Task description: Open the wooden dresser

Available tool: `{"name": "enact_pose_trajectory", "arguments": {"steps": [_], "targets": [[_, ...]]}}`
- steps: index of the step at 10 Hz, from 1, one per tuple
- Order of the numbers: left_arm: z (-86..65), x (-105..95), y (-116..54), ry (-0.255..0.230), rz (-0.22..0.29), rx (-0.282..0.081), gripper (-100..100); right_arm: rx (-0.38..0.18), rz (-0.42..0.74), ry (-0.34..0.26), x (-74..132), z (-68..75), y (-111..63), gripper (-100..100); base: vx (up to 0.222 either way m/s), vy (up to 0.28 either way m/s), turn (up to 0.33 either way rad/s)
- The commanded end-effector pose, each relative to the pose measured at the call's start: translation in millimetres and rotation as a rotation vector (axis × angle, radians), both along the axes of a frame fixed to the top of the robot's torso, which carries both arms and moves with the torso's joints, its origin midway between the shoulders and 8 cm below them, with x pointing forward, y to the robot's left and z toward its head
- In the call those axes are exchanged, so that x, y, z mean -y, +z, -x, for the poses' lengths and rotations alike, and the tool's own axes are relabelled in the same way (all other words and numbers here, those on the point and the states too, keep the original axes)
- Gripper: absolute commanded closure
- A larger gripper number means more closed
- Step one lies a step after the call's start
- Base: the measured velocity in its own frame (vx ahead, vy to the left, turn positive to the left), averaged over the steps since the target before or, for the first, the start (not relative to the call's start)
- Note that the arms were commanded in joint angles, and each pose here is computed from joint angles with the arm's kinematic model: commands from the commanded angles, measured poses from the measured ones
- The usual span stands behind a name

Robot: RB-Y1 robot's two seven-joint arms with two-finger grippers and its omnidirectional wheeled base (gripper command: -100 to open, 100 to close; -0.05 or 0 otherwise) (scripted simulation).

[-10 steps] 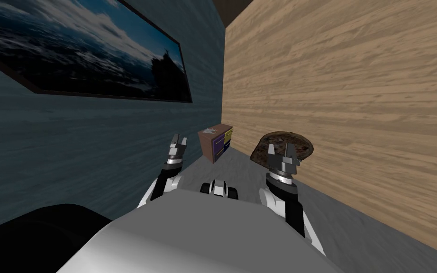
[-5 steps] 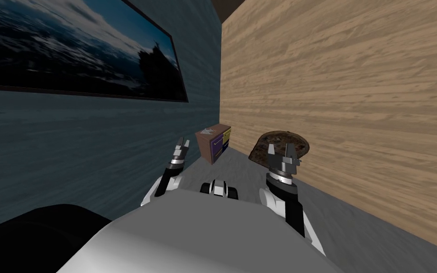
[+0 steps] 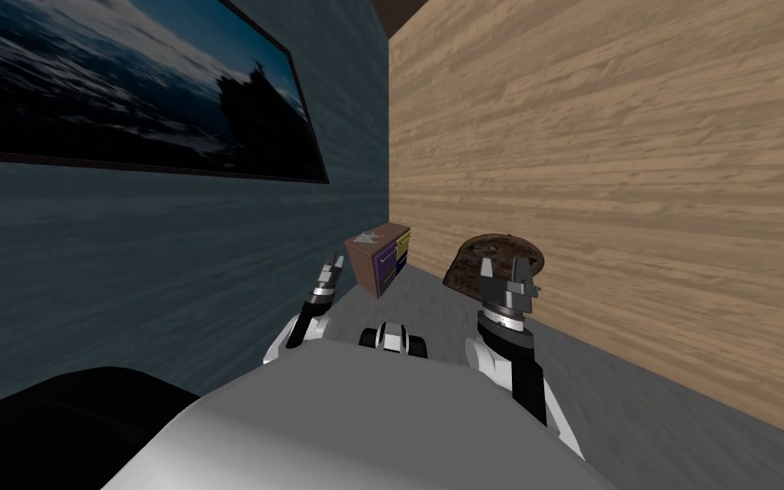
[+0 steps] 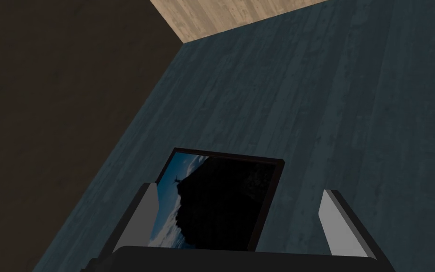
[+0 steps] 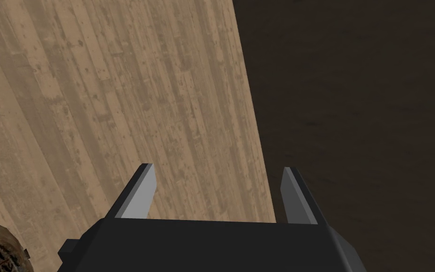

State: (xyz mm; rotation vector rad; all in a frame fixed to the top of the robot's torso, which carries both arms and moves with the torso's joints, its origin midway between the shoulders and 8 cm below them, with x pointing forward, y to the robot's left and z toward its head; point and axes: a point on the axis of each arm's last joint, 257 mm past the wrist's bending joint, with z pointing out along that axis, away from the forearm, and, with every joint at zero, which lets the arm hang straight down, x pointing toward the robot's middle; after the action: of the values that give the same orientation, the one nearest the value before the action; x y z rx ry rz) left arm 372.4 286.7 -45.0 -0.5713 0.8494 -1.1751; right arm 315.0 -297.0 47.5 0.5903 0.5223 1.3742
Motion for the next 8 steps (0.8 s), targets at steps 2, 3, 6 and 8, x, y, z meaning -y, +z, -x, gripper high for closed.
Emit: {"name": "enact_pose_trajectory", "arguments": {"steps": [2,3,6,8], "targets": [[-10.5,-2.4,-28.1,-0.004,-0.007,-0.035,-100,0.0,0.0,0.0,0,0.0,0.0,0,0.065,0.026,-0.126],[-12.2,-4.3,-36.1,0.0,-0.005,-0.052,-100,0.0,0.0,0.0,0,0.0,0.0,0,0.068,0.028,-0.056],[-19.1,-6.0,-58.7,-0.002,-0.007,-0.08,-100,0.0,0.0,0.0,0,0.0,0.0,0,0.057,0.019,-0.091],[-22.7,-7.4,-73.3,-0.001,-0.007,-0.1,-100,0.0,0.0,0.0,0,0.0,0.0,0,0.058,0.021,-0.083]]}}
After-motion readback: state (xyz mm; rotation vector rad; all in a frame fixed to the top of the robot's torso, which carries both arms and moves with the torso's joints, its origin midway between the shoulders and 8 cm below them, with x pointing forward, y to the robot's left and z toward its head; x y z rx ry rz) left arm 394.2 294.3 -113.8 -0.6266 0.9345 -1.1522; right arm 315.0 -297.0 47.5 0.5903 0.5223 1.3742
